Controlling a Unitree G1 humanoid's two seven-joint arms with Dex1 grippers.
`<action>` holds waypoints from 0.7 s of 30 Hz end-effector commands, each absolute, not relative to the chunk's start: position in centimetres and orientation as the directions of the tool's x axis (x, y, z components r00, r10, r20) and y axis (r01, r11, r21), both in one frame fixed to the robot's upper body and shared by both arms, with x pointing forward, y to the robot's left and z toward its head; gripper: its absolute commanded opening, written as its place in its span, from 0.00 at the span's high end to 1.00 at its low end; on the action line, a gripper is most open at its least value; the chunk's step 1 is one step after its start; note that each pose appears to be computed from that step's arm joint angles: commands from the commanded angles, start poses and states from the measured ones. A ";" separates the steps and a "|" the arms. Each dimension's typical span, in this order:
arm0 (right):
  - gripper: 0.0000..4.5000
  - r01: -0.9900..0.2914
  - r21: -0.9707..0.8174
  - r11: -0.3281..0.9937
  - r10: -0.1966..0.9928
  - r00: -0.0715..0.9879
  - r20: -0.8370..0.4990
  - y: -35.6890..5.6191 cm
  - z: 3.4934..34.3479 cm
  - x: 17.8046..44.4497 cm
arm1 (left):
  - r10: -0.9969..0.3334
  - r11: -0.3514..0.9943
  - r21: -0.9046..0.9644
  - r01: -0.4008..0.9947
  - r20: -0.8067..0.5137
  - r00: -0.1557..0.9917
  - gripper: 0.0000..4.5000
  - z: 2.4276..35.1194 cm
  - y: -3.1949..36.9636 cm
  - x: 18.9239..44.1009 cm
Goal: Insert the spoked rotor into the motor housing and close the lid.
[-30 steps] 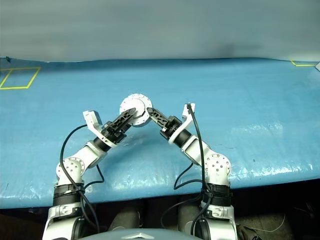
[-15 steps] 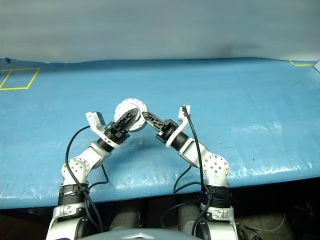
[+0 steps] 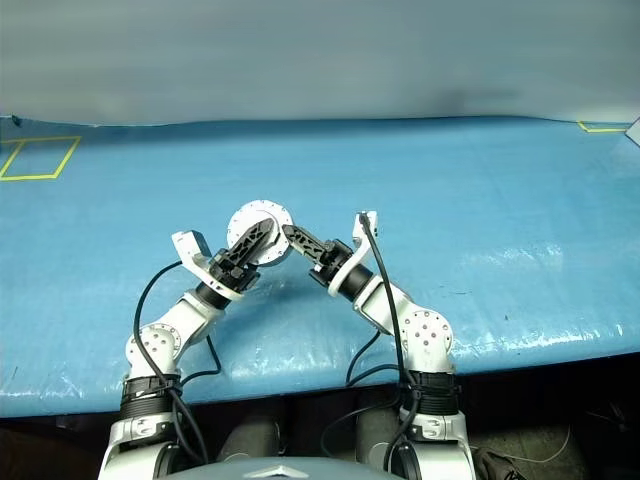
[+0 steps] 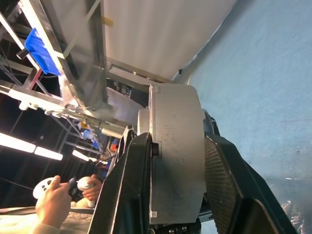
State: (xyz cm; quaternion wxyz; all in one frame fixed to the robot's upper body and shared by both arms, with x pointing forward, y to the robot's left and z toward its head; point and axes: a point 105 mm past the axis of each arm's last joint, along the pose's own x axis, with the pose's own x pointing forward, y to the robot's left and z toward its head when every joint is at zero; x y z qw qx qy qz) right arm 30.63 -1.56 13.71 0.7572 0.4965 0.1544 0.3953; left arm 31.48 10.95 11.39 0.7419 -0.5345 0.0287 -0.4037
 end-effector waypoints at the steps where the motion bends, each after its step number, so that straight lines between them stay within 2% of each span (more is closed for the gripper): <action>1: 0.44 -0.496 0.857 0.142 0.734 0.634 0.245 -1.0 15.4 30.2 | -0.604 0.179 -0.793 0.583 0.379 0.701 0.38 11.9 11.9 31.7; 4: 0.23 -0.487 0.856 0.174 0.713 0.662 0.231 -1.3 15.3 30.7 | -0.590 0.206 -0.790 0.578 0.371 0.717 0.38 11.9 12.3 31.8; 9: 0.23 -0.470 0.856 0.215 0.685 0.697 0.211 -1.7 14.9 31.3 | -0.554 0.263 -0.786 0.560 0.352 0.754 0.38 11.7 13.2 32.1; 11: 0.23 -0.468 0.843 0.264 0.676 0.714 0.185 -1.9 14.6 31.6 | -0.513 0.297 -0.790 0.536 0.342 0.787 0.38 11.6 14.0 32.5; 13: 0.23 -0.483 0.802 0.351 0.676 0.724 0.141 -2.2 14.0 31.8 | -0.413 0.362 -0.790 0.494 0.339 0.845 0.38 11.8 15.8 33.3; 15: 0.23 -0.504 0.726 0.469 0.678 0.732 0.070 -2.5 12.9 31.9 | -0.308 0.409 -0.794 0.449 0.343 0.887 0.38 12.1 17.7 33.9; 18: 0.23 -0.569 0.470 0.674 0.677 0.731 -0.087 -2.8 10.2 31.9 | -0.159 0.500 -0.788 0.360 0.325 0.932 0.38 12.4 20.7 34.7; 21: 0.23 -0.613 0.350 0.708 0.686 0.714 -0.137 -2.8 8.9 31.5 | -0.066 0.549 -0.782 0.295 0.311 0.948 0.38 12.6 22.6 34.9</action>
